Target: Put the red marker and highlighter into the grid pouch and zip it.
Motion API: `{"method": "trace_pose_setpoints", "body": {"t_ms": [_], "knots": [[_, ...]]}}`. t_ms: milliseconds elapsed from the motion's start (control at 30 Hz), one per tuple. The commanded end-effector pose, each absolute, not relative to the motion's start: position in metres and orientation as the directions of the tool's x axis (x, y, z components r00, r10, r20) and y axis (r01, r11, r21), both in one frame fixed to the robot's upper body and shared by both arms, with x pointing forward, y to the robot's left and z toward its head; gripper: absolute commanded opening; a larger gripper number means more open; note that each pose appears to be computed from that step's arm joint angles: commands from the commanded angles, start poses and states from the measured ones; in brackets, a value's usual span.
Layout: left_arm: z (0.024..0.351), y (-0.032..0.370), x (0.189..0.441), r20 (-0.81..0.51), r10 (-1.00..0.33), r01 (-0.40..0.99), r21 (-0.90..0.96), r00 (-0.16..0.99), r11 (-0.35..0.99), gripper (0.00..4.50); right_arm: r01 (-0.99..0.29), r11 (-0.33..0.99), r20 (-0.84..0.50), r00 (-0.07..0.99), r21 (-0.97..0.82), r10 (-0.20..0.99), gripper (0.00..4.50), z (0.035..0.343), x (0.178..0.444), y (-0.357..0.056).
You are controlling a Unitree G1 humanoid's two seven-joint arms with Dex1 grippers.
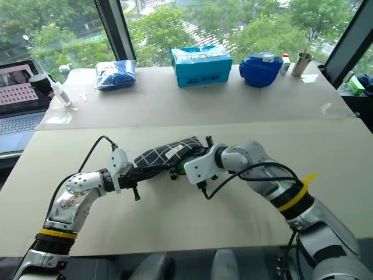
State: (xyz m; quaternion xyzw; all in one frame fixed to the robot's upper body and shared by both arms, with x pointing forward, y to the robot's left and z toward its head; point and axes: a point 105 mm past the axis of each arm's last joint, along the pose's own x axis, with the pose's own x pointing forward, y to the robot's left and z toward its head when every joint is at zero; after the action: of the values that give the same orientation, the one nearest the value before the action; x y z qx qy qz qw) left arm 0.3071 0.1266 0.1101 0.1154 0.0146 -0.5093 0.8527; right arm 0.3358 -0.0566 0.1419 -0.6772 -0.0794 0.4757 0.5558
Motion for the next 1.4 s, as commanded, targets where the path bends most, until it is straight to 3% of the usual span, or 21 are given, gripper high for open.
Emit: {"method": "trace_pose_setpoints", "body": {"t_ms": [33, 200, 400, 633, 767, 1033, 1167, 1233, 1400], "knots": [[0.129, 0.119, 0.306, -0.086, -0.885, 0.871, 0.24, 0.458, 0.428, 0.0, -0.407, -0.385, -0.554, 0.49, -0.828, 0.673, 1.05, 0.135, 0.331, -0.049], [0.13, 0.123, 0.307, -0.084, -0.881, 0.868, 0.239, 0.466, 0.436, 0.0, -0.502, -0.351, -0.6, 0.522, -0.791, 0.606, 1.05, 0.136, 0.337, -0.083], [0.129, 0.123, 0.307, -0.094, -0.885, 0.873, 0.24, 0.456, 0.425, 0.0, -0.624, -0.105, -0.512, 0.521, -0.774, 0.683, 1.05, 0.165, 0.336, -0.08], [0.125, 0.12, 0.306, -0.112, -0.894, 0.884, 0.246, 0.435, 0.399, 0.0, -0.709, 0.0, -0.502, 0.499, -0.705, 0.706, 1.05, 0.163, 0.33, -0.073], [0.126, 0.12, 0.306, -0.114, -0.896, 0.886, 0.245, 0.429, 0.393, 0.0, -0.681, -0.028, -0.504, 0.512, -0.731, 0.695, 1.05, 0.16, 0.333, -0.064], [0.127, 0.118, 0.307, -0.104, -0.898, 0.886, 0.242, 0.428, 0.394, 0.0, -0.453, -0.326, -0.535, 0.482, -0.83, 0.693, 1.05, 0.128, 0.328, -0.033], [0.128, 0.118, 0.307, -0.096, -0.895, 0.883, 0.241, 0.435, 0.403, 0.0, -0.395, -0.325, -0.496, 0.492, -0.859, 0.715, 1.05, 0.132, 0.336, -0.031], [0.128, 0.12, 0.307, -0.094, -0.892, 0.88, 0.24, 0.442, 0.41, 0.0, -0.432, -0.27, -0.474, 0.484, -0.86, 0.736, 2.06, 0.14, 0.337, -0.031], [0.127, 0.121, 0.306, -0.092, -0.888, 0.876, 0.233, 0.451, 0.422, 0.0, -0.533, -0.091, -0.408, 0.515, -0.841, 0.754, 3.64, 0.167, 0.346, -0.046]]}}
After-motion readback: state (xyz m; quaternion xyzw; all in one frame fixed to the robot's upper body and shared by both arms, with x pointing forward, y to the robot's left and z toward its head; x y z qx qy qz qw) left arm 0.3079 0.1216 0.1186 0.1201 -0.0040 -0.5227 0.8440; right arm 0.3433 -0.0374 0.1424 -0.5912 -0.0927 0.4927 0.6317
